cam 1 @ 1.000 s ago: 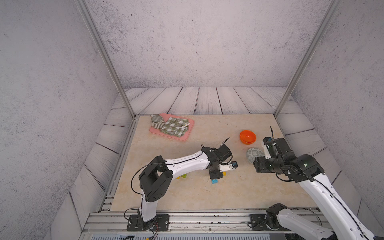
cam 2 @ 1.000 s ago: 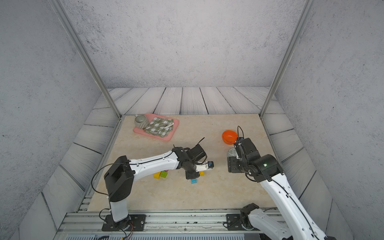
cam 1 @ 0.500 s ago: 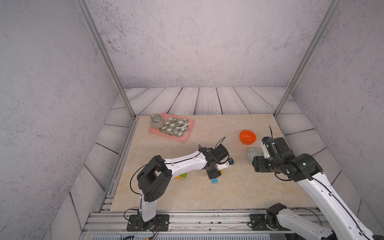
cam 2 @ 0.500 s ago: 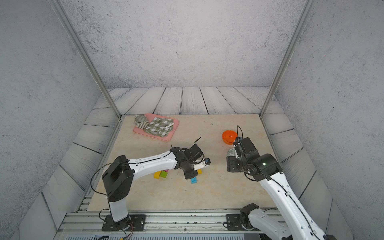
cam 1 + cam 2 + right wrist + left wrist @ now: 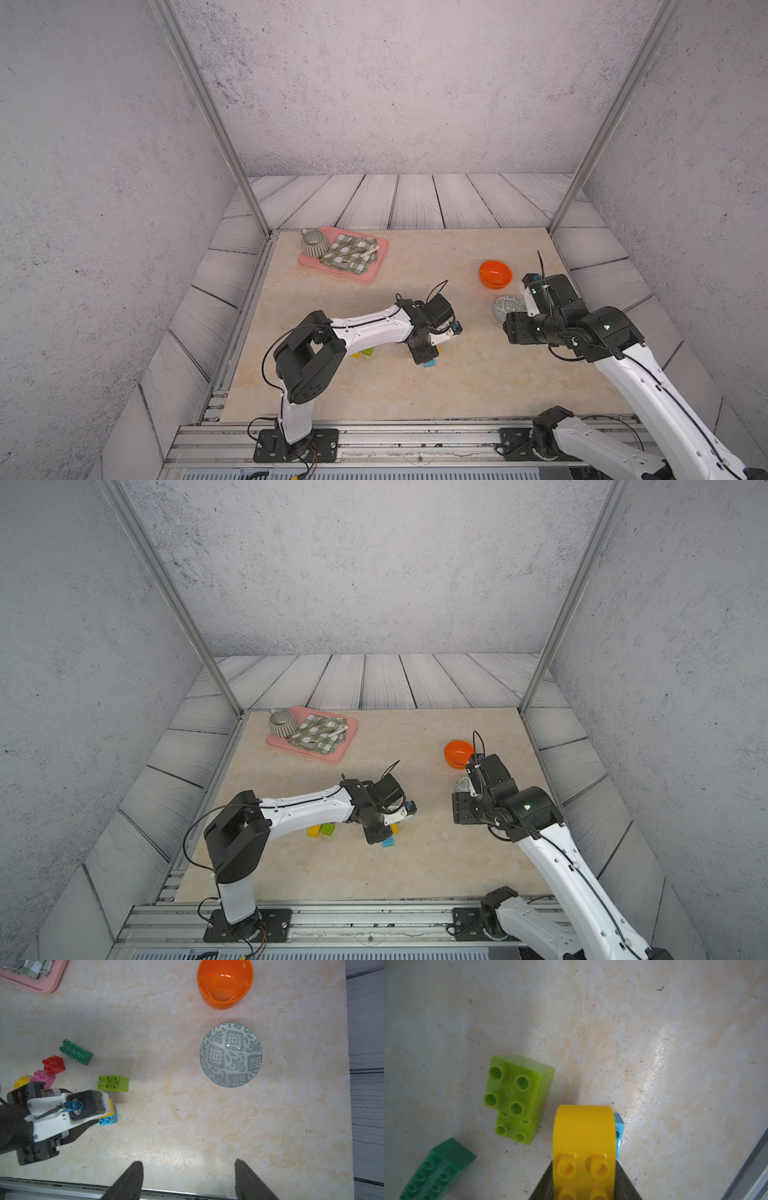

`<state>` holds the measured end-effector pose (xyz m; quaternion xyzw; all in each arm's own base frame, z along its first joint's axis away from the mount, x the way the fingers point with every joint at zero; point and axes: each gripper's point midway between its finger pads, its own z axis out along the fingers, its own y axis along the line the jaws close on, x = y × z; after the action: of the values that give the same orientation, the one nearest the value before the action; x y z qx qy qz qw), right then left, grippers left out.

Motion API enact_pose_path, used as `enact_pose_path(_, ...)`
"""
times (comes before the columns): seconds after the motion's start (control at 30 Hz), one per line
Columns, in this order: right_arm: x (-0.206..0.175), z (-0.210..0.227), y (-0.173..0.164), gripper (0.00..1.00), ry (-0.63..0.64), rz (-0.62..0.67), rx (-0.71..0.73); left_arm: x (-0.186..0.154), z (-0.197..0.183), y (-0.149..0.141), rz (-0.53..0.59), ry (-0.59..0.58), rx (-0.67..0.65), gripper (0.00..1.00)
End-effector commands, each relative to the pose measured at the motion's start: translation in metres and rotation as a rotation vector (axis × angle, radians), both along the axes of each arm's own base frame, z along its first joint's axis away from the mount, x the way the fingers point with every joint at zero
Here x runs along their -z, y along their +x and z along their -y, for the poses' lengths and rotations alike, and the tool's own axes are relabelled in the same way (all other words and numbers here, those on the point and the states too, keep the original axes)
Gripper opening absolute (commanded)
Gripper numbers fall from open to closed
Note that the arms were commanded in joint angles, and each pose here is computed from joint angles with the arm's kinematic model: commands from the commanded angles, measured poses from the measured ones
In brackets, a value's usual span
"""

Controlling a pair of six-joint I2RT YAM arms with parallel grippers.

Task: Assemble the letter s with lego
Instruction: Assemble the lego brick with the lego brick.

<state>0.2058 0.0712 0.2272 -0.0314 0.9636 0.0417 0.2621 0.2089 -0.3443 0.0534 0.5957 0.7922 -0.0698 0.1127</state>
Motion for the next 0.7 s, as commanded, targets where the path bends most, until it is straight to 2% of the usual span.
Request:
enact_pose_path(0.0,0.005,0.0,-0.002,0.73,-0.004,-0.019,-0.013,-0.007,-0.002,-0.005,-0.013,-0.02,-0.01,0.0)
enact_pose_path(0.27,0.006,-0.002,-0.002,0.73,0.001,-0.023,-0.016,-0.019,0.004,-0.002,0.008,-0.065,-0.01,0.0)
enact_pose_path(0.67,0.006,-0.003,-0.002,0.73,0.0,-0.025,-0.022,-0.013,-0.005,-0.007,-0.001,-0.039,-0.018,0.0)
